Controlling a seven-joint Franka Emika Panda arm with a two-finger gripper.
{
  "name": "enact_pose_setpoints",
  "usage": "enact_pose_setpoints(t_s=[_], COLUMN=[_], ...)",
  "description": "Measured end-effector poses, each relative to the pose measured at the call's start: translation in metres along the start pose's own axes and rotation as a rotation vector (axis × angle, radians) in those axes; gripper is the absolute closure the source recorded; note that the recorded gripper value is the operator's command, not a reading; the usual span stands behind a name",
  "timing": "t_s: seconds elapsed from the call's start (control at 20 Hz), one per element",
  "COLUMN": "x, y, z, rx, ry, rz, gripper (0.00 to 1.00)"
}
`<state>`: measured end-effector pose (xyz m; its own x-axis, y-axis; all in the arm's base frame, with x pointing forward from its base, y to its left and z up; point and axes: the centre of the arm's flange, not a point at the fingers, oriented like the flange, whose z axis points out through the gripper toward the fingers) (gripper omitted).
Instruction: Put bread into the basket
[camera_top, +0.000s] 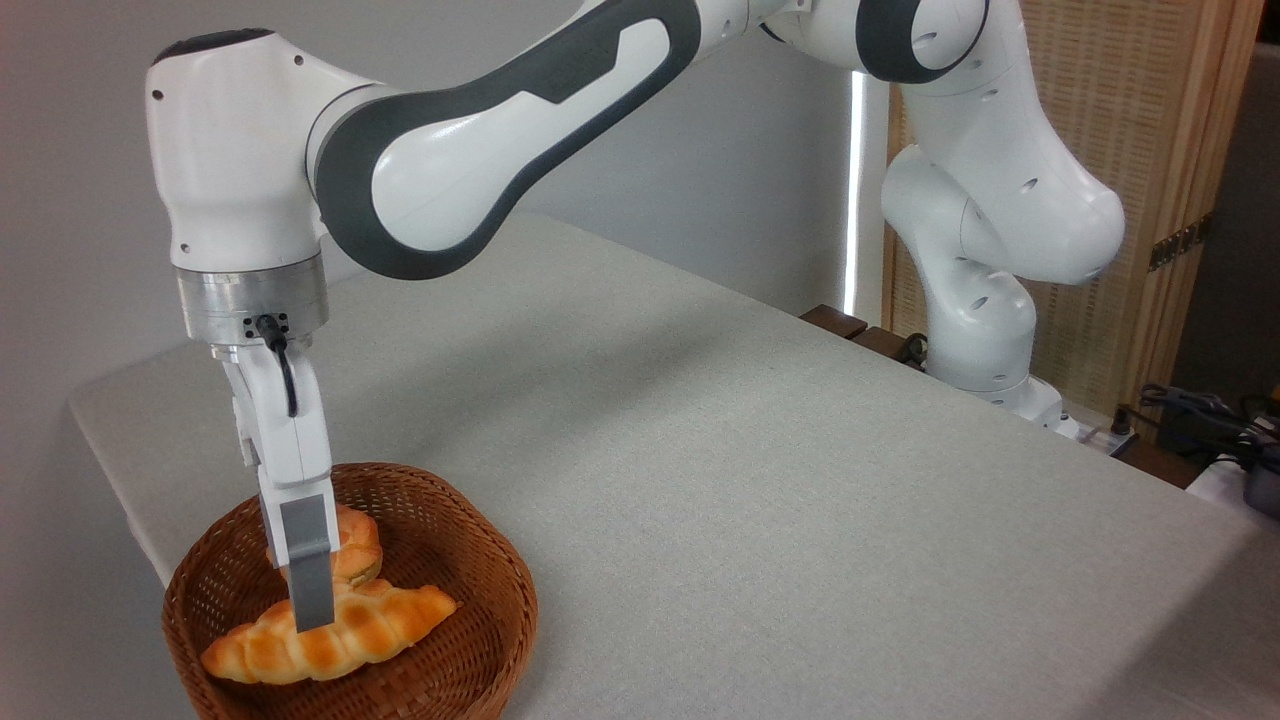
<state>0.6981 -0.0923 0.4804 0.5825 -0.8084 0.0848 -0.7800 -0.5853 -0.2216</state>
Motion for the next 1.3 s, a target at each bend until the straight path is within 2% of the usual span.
enact_pose_setpoints(t_s=[0.15, 0.35, 0.45, 0.55, 0.8, 1.3], x=[-0.005, -0.047, -0.065, -0.078, -0.099, -0.110], y=[-0.005, -0.002, 0.006, 0.020, 0.041, 0.048], z=[-0.025, -0.097, -0.123, -0.144, -0.155, -0.143], rx=[0.002, -0.108, -0.155, -0.172, -0.172, -0.205], ry=[0.018, -0.014, -0.032, -0.042, -0.063, -0.104], rz=[-0.061, -0.146, -0.162, -0.163, -0.109, -0.113], gripper=[0.00, 0.00, 0.00, 0.00, 0.00, 0.00])
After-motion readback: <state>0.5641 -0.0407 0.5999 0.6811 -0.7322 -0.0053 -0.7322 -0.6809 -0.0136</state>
